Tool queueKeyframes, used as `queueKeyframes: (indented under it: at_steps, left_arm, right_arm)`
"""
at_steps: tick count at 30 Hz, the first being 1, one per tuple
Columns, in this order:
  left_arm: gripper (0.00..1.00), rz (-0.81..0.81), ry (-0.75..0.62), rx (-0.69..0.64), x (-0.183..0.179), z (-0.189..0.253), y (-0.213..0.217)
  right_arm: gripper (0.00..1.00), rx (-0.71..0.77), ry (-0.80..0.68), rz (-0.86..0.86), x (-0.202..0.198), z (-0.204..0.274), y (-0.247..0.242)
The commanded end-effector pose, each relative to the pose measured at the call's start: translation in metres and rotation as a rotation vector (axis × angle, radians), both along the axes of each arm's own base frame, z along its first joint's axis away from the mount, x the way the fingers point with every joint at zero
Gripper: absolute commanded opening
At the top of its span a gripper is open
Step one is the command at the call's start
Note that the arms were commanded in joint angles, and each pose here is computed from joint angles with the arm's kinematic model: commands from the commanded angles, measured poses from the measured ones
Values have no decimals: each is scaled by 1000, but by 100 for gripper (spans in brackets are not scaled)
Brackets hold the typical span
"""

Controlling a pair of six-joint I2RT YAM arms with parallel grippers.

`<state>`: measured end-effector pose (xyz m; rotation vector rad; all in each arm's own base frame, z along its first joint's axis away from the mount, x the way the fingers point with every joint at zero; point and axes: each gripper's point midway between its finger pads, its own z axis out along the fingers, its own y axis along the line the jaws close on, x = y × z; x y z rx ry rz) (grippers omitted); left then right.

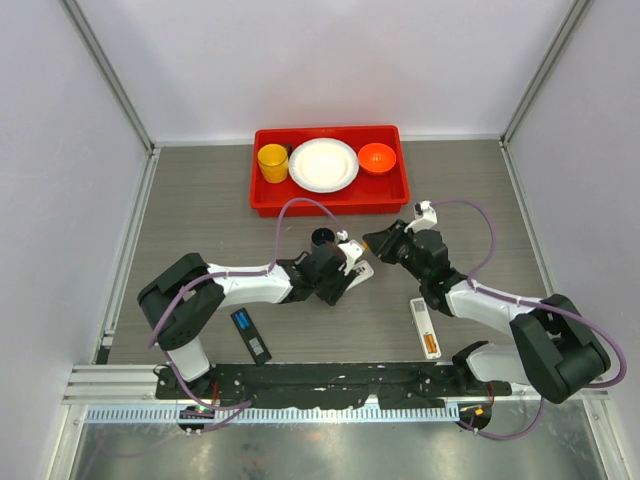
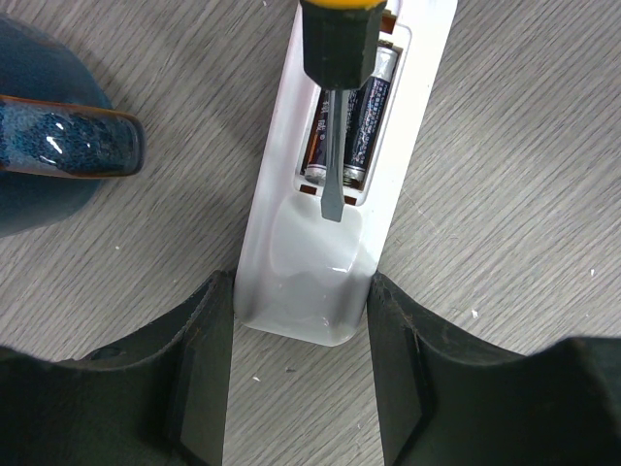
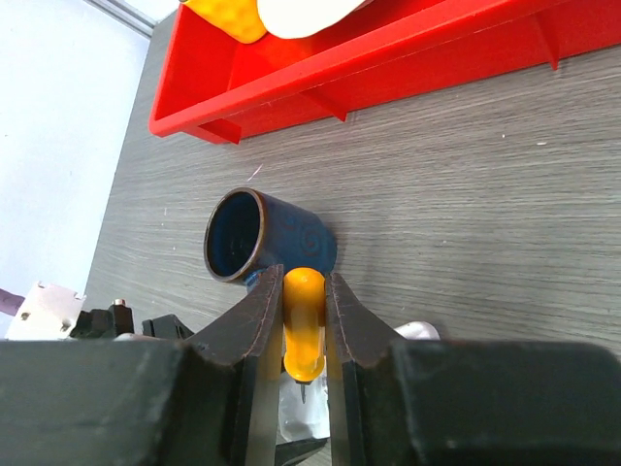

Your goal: Unload the batteries from the remote control

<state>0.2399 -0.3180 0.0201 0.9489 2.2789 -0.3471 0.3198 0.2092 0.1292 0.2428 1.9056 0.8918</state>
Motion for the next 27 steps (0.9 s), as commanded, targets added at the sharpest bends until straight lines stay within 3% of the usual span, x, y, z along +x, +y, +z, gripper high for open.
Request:
queueKeyframes:
  at_steps: [1,11,27]
  left_arm:
    - [0,0,31,43,-6,-11,10]
    - [0,1,29,40,-6,-9,10]
    - [0,-2,34,45,-6,-11,10]
  right_arm:
    - [1,7,-70,-7,11,28,4]
    - [1,-122,-112,-150,28,36,-25]
    - [1,-225,-94,-176,30,16,-36]
